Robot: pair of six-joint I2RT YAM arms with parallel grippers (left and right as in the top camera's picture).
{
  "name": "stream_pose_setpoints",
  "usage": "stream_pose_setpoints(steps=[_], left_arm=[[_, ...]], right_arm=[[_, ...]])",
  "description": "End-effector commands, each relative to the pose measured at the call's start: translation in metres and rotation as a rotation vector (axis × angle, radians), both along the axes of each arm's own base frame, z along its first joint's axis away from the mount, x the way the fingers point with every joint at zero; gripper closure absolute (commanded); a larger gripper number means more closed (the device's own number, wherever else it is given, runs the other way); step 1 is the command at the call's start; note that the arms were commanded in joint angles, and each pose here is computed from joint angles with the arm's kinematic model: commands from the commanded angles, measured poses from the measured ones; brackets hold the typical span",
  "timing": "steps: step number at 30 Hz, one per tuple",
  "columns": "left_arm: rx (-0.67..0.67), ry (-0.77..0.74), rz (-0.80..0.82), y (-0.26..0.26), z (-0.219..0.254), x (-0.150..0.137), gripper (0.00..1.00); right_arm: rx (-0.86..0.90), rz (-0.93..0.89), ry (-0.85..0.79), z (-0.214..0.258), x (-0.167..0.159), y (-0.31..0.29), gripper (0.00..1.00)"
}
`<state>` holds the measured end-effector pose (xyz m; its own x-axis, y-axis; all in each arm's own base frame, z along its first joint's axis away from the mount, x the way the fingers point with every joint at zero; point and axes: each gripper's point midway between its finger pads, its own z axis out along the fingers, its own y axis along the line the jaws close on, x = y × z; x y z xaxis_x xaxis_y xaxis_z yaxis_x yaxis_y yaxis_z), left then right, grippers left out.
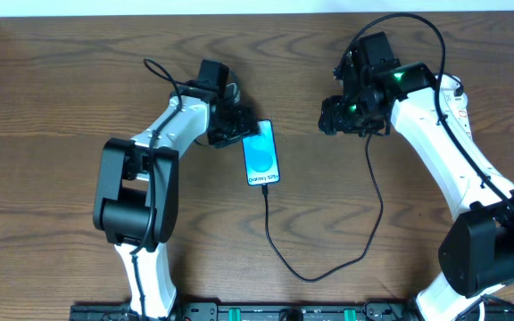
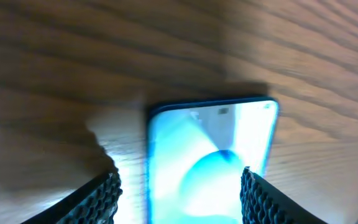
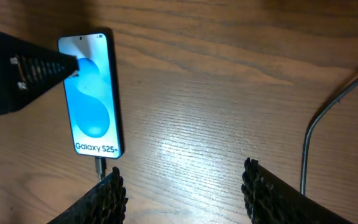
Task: Plug charger to phone and switch on socket
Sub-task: 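Lower the phone with the left gripper onto the table center and release, then move the right gripper over to the white power strip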
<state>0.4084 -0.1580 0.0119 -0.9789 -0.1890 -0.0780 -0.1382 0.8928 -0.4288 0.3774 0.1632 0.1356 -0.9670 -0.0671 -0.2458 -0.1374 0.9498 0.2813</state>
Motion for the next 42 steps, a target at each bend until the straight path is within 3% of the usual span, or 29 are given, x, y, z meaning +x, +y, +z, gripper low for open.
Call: stream_pose_setpoints(steps=[1, 7, 14, 15, 17, 21, 27, 42], left_arm=[[0.114, 0.019, -0.002, 0.026, -0.01, -0.012, 0.35], [0.091, -0.114, -0.001, 0.027, 0.047, -0.002, 0.35], [0.047, -0.379, 0.07, 0.051, 0.16, 0.001, 0.35], [0.043, -0.409, 0.081, 0.055, 0.174, -0.001, 0.22], [0.038, -0.466, 0.103, 0.064, 0.198, -0.006, 0.08], [0.034, -0.55, 0.142, 0.08, 0.235, -0.017, 0.05], [0.029, -0.609, 0.158, 0.086, 0.26, -0.029, 0.05], [0.029, -0.607, 0.158, 0.086, 0.259, -0.028, 0.05]], right_arm=[[-0.001, 0.016, -0.041, 0.013, 0.001, 0.002, 0.4], [0.002, 0.015, -0.04, 0.013, 0.001, 0.002, 0.41], [0.032, -0.002, -0.037, 0.015, 0.005, -0.004, 0.43], [0.035, -0.007, -0.037, 0.016, 0.006, -0.005, 0.43], [0.044, -0.014, -0.037, 0.017, 0.007, -0.008, 0.44], [0.047, -0.028, -0.046, 0.02, 0.009, -0.013, 0.45], [0.054, -0.028, -0.074, 0.03, 0.009, -0.013, 0.45], [0.068, -0.013, -0.093, 0.041, 0.004, -0.009, 0.45]])
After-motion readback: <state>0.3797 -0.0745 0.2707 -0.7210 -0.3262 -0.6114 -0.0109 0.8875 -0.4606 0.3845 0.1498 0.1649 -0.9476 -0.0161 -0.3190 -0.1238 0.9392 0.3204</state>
